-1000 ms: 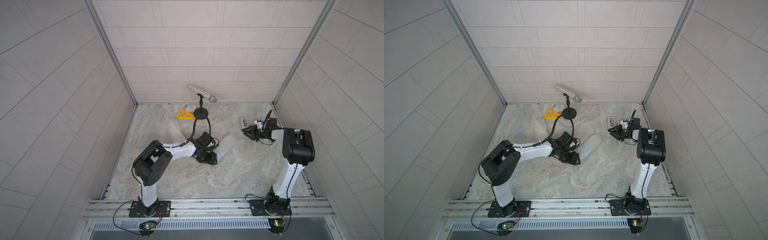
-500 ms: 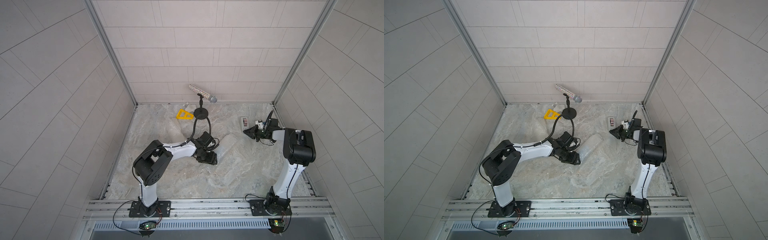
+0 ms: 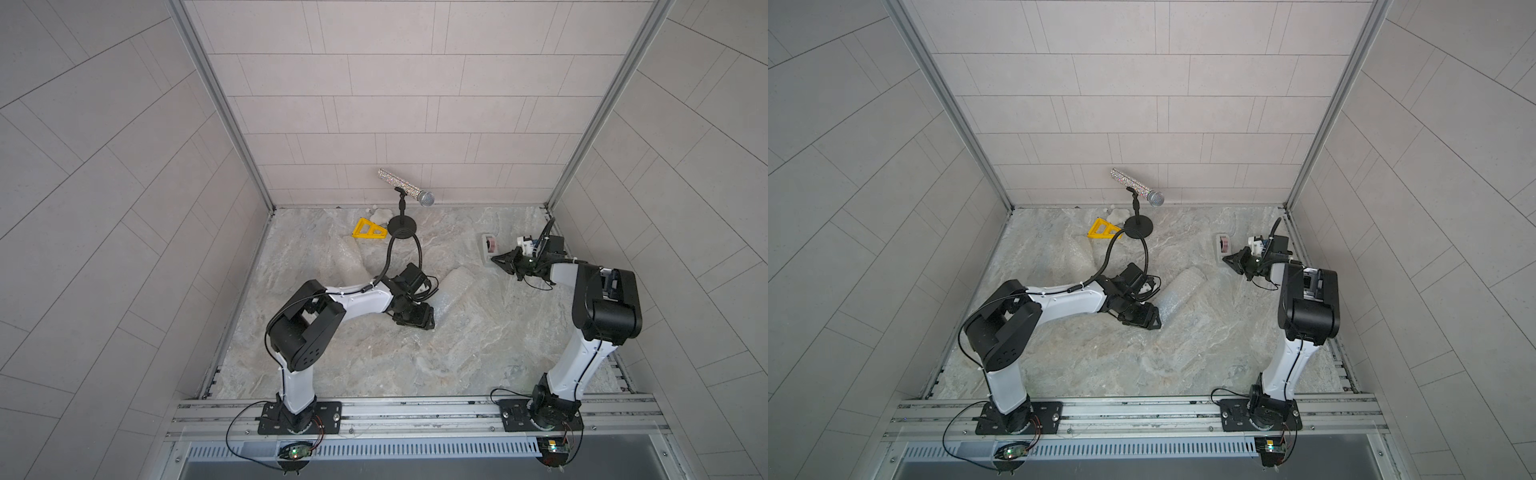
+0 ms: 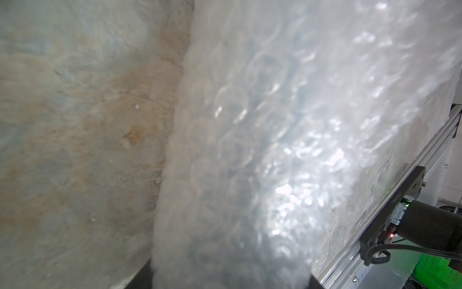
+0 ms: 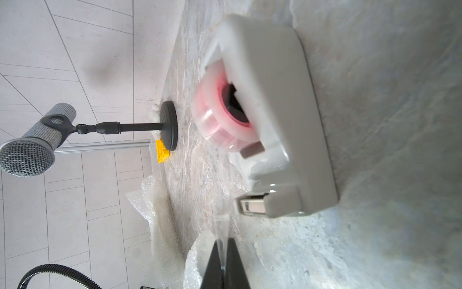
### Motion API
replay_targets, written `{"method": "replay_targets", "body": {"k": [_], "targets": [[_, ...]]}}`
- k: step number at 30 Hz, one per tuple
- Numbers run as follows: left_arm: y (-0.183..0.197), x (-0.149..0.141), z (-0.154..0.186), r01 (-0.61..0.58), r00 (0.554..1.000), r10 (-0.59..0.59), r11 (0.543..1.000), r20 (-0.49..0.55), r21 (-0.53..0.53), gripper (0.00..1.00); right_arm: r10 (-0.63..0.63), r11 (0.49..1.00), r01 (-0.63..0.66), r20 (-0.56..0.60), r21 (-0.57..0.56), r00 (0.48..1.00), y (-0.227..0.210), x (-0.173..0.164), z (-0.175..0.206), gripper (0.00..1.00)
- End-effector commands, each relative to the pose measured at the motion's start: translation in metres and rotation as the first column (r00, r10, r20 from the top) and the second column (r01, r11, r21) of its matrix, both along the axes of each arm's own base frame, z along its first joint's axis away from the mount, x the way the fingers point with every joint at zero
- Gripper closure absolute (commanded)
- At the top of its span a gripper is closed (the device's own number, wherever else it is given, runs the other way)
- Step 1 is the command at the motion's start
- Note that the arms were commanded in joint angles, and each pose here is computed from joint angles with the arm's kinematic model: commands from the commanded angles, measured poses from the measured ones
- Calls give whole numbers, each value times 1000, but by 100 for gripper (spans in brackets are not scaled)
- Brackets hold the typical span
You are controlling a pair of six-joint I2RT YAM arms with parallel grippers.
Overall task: Wrap vases in bubble wrap
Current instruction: Tear off the tape using the Tape Cutter.
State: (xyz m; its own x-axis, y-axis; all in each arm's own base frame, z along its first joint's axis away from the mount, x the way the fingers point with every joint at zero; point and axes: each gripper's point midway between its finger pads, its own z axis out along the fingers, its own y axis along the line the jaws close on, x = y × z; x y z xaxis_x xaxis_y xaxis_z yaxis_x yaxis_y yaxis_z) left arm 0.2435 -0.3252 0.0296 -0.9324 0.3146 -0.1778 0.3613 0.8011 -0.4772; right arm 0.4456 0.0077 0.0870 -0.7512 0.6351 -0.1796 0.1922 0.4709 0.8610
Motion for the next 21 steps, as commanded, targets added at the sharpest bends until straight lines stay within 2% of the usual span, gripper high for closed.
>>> {"method": "replay_targets", "body": {"k": [1,21], "targets": [[14,1,-20,-21,1000,22,997,-10,77,37,-7,1000,7,-9,-10,1000,0,-9,5,100],[13,1,-21,-27,1000,28,997,-14,69,37,35,998,-42,-140,-49,990,14,-53,-30,100]]}}
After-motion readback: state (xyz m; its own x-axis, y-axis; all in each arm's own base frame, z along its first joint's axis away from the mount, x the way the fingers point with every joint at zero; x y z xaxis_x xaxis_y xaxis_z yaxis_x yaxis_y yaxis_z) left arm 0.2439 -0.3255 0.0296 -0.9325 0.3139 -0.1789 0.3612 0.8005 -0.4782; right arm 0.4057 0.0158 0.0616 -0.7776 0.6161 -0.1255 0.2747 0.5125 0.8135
